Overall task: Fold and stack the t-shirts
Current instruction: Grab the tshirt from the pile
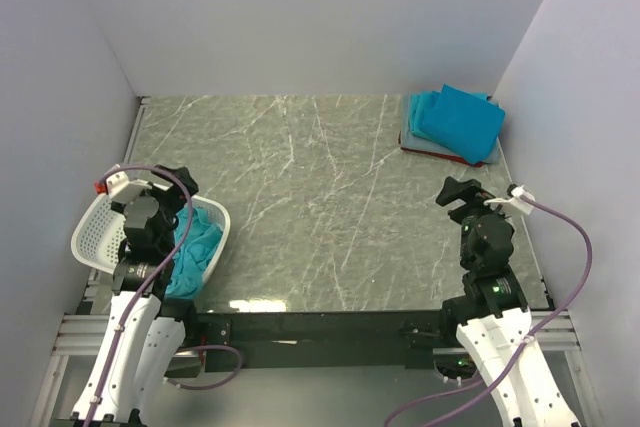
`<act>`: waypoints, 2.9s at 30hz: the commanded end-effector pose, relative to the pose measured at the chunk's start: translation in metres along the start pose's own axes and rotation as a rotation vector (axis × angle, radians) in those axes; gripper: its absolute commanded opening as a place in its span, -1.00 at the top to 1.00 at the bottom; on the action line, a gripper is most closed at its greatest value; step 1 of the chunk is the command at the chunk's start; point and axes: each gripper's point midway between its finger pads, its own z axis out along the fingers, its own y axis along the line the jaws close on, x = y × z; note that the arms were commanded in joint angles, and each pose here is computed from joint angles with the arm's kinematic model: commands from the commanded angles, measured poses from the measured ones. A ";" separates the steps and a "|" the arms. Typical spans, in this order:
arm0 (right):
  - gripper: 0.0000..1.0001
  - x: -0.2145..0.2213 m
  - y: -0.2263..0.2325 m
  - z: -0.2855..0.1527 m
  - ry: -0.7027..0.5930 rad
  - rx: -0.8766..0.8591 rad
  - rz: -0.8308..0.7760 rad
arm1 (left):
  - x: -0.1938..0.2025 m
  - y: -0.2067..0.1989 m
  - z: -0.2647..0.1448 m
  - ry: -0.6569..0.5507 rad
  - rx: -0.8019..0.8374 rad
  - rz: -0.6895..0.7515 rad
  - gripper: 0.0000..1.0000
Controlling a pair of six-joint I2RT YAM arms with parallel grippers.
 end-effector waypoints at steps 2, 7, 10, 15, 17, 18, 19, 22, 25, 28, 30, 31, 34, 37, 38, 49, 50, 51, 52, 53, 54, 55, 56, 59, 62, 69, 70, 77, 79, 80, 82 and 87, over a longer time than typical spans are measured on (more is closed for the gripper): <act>-0.76 -0.015 0.000 -0.005 -0.044 0.009 0.018 | -0.021 -0.003 -0.003 -0.068 -0.010 -0.016 -0.99; -0.76 -0.014 -0.004 -0.007 -0.051 0.014 0.029 | -0.013 0.002 0.003 -0.039 -0.044 -0.007 -0.99; -0.80 -0.012 -0.002 -0.008 -0.050 -0.003 0.042 | -0.003 0.009 0.011 -0.008 -0.089 0.004 -0.99; -0.81 -0.003 -0.002 -0.007 -0.029 -0.014 0.052 | 0.015 0.029 0.022 0.081 -0.238 0.061 -0.99; -0.81 0.000 -0.001 -0.007 -0.026 -0.025 0.061 | 0.024 0.034 0.025 0.106 -0.257 0.106 -0.99; -0.82 0.003 -0.002 -0.007 -0.020 -0.023 0.060 | 0.029 0.038 0.026 0.123 -0.272 0.120 -0.99; -0.82 0.003 -0.002 -0.007 -0.021 -0.024 0.067 | 0.031 0.039 0.026 0.134 -0.277 0.132 -0.99; -0.82 0.002 0.002 -0.009 -0.016 -0.043 0.075 | 0.041 0.042 0.024 0.165 -0.286 0.154 -0.94; -0.82 0.000 0.005 -0.013 -0.013 -0.061 0.086 | 0.051 0.045 0.021 0.189 -0.283 0.172 -0.87; -0.82 0.000 0.006 -0.017 -0.014 -0.075 0.100 | 0.060 0.047 0.020 0.212 -0.279 0.191 -0.76; -0.82 -0.002 0.007 -0.020 -0.023 -0.089 0.108 | 0.069 0.053 0.020 0.234 -0.291 0.213 -0.72; -0.82 -0.002 0.007 -0.021 -0.026 -0.093 0.111 | 0.071 0.055 0.020 0.243 -0.297 0.217 -0.65; -0.82 -0.005 0.006 -0.024 -0.036 -0.095 0.117 | 0.081 0.051 0.021 0.284 -0.268 0.224 -0.60; -0.82 -0.008 0.005 -0.027 -0.045 -0.097 0.124 | 0.089 0.055 0.022 0.307 -0.278 0.230 -0.60; -0.82 -0.008 0.005 -0.027 -0.047 -0.098 0.127 | 0.091 0.056 0.022 0.320 -0.288 0.235 -0.60; -0.86 -0.015 0.003 -0.032 -0.067 -0.091 0.134 | 0.117 0.053 0.027 0.442 -0.290 0.287 -0.36; -0.86 -0.014 0.003 -0.033 -0.066 -0.092 0.134 | 0.120 0.053 0.028 0.449 -0.294 0.293 -0.33; -0.86 -0.016 0.003 -0.033 -0.071 -0.094 0.138 | 0.120 0.053 0.028 0.452 -0.296 0.294 -0.30; -0.86 -0.016 0.003 -0.033 -0.069 -0.092 0.136 | 0.123 0.053 0.028 0.460 -0.295 0.300 -0.27; -0.86 -0.017 0.003 -0.033 -0.072 -0.092 0.136 | 0.123 0.052 0.027 0.463 -0.293 0.300 -0.25; -0.86 -0.017 0.003 -0.034 -0.072 -0.095 0.137 | 0.124 0.052 0.027 0.465 -0.290 0.303 -0.22; -0.86 -0.017 0.003 -0.034 -0.073 -0.093 0.137 | 0.126 0.051 0.027 0.469 -0.286 0.305 -0.16; -0.86 -0.017 0.003 -0.034 -0.073 -0.093 0.137 | 0.127 0.051 0.026 0.474 -0.285 0.308 -0.11; -0.86 -0.018 0.002 -0.035 -0.079 -0.095 0.141 | 0.131 0.048 0.025 0.486 -0.271 0.315 0.33; -0.86 -0.018 0.003 -0.035 -0.080 -0.096 0.142 | 0.129 0.046 0.024 0.475 -0.264 0.319 0.92; -0.86 -0.017 0.005 -0.034 -0.077 -0.106 0.142 | 0.095 0.014 0.015 0.380 -0.168 0.243 0.99; -0.86 -0.018 0.006 -0.033 -0.078 -0.109 0.143 | 0.081 -0.002 0.010 0.351 -0.109 0.208 0.99; -0.86 -0.016 0.005 -0.026 -0.067 -0.081 0.116 | -0.004 -0.091 -0.033 0.202 0.279 0.080 0.99; -0.86 -0.018 0.004 -0.025 -0.073 -0.073 0.114 | -0.030 -0.121 -0.048 0.169 0.403 0.084 0.99; -0.86 -0.016 0.004 -0.023 -0.068 -0.072 0.111 | -0.038 -0.132 -0.052 0.167 0.450 0.099 0.99; -0.86 -0.017 0.004 -0.022 -0.073 -0.068 0.107 | -0.054 -0.165 -0.064 0.177 0.584 0.106 0.99; -0.86 -0.017 0.002 -0.016 -0.067 -0.038 0.086 | -0.085 -0.230 -0.071 0.161 0.783 0.132 0.99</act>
